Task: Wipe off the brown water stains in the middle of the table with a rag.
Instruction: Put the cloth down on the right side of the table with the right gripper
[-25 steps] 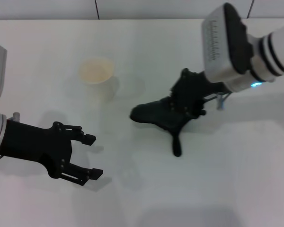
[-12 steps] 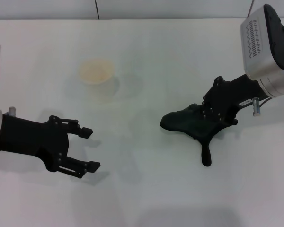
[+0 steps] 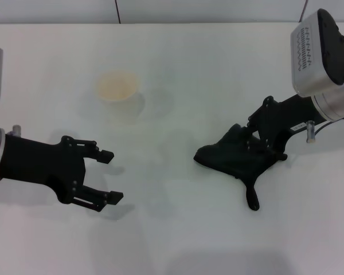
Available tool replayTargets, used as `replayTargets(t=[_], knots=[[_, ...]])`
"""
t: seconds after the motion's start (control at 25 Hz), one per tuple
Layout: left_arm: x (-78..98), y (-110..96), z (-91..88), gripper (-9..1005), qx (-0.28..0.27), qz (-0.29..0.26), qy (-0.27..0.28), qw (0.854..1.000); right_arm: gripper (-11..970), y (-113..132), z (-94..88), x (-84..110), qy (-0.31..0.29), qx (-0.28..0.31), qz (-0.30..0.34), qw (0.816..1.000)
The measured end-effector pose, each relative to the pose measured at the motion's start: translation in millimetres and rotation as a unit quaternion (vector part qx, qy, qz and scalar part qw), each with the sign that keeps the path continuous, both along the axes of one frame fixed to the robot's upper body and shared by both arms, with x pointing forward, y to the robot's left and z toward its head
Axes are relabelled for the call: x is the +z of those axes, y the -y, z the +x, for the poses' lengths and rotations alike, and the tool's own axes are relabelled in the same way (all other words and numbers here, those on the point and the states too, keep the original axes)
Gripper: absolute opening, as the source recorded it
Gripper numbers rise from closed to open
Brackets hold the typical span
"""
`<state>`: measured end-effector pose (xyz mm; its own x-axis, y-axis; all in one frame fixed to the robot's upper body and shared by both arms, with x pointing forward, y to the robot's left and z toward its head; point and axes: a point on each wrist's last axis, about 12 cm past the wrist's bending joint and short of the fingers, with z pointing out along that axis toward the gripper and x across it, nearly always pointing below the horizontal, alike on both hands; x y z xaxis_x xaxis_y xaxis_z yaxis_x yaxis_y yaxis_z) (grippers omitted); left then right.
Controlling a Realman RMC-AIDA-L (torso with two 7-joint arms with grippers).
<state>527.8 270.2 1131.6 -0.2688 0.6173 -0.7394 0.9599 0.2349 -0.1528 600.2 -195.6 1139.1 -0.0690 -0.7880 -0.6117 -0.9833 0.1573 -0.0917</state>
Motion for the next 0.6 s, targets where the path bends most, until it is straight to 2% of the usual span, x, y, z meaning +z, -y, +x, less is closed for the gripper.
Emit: replayTargets(t=[0.08, 0.28, 0.52, 0.6], knots=[[-0.7, 0.2, 1.0, 890, 0.004, 0.001, 0.003, 1.0, 81, 0.4, 0.0, 1.8, 0.001, -0.002, 0.007, 1.0], [-2.2, 0.1, 1.2, 890, 0.007, -0.001, 0.004, 1.0, 282, 5.4, -4.6, 13.5, -0.013, 0.004, 0.04, 0.999], [-1.5, -3.4, 0.4, 890, 0.014, -0.007, 0.009, 1.0, 454, 30.0, -16.0, 21.8, -0.016, -0.004, 0.062, 0.998], [-0.9, -5.2, -0.3, 890, 0.016, -0.012, 0.013, 1.0, 454, 38.2, -19.5, 21.6, -0.019, -0.008, 0.077, 0.997]])
